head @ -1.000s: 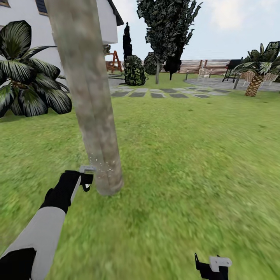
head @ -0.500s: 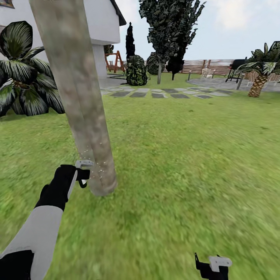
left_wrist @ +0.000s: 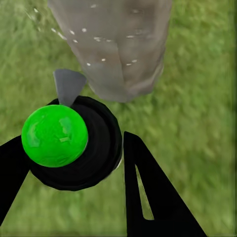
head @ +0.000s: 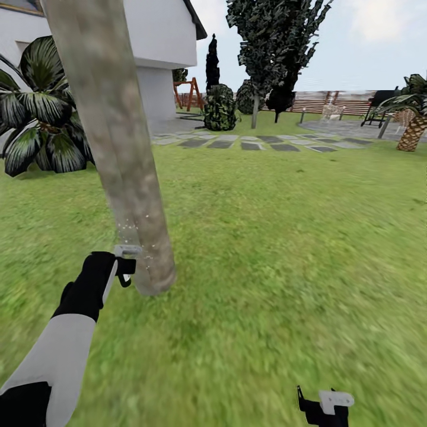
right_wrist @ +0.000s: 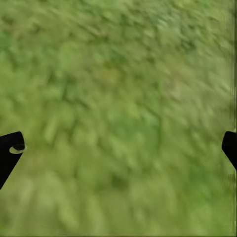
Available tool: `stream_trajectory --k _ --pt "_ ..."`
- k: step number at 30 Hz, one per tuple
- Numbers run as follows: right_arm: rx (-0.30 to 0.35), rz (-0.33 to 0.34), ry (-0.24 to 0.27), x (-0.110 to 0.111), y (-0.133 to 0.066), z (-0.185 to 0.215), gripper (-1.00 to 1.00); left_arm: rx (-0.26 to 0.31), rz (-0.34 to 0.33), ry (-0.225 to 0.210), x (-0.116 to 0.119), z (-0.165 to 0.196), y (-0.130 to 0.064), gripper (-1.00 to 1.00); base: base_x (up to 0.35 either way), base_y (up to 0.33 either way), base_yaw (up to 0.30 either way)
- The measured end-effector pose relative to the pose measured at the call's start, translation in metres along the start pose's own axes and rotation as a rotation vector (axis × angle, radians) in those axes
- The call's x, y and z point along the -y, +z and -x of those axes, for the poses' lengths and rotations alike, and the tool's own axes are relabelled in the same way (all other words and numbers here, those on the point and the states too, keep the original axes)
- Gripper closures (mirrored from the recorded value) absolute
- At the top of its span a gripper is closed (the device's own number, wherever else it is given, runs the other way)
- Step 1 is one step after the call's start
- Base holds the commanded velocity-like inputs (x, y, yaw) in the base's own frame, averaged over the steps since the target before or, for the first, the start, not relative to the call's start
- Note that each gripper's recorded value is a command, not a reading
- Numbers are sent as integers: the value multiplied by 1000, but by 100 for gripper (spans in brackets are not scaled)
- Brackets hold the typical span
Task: In the garden, pick up the pesticide atomizer on the floor and spray pesticide onto both trees until each tree trunk is fully covered.
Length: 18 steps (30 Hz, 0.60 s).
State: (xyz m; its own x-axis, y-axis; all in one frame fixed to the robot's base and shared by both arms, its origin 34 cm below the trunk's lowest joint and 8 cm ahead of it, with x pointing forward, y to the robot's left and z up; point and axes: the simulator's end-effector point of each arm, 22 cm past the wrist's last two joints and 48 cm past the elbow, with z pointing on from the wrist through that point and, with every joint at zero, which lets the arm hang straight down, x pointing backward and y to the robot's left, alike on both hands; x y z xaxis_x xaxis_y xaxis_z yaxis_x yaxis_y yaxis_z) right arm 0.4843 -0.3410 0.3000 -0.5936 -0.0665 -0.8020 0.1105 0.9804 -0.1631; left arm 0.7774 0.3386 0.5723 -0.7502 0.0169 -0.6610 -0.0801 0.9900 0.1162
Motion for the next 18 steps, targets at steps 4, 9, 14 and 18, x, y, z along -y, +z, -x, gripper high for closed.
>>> stream_trajectory --k 4,9,14,18 --pt "0 1 1 -1 0 0 -100 -1 1 0 -1 0 0 100 0 -276 0" --pt "0 2 0 -1 0 0 -100 0 2 -3 -1 0 0 100 0 -276 153" --pt "-1 3 0 -2 0 0 -100 -15 106 12 -62 -7 0 100 0 -276 274" --pt "0 3 0 -2 0 0 -100 -19 102 6 -66 -8 1 100 0 -276 278"
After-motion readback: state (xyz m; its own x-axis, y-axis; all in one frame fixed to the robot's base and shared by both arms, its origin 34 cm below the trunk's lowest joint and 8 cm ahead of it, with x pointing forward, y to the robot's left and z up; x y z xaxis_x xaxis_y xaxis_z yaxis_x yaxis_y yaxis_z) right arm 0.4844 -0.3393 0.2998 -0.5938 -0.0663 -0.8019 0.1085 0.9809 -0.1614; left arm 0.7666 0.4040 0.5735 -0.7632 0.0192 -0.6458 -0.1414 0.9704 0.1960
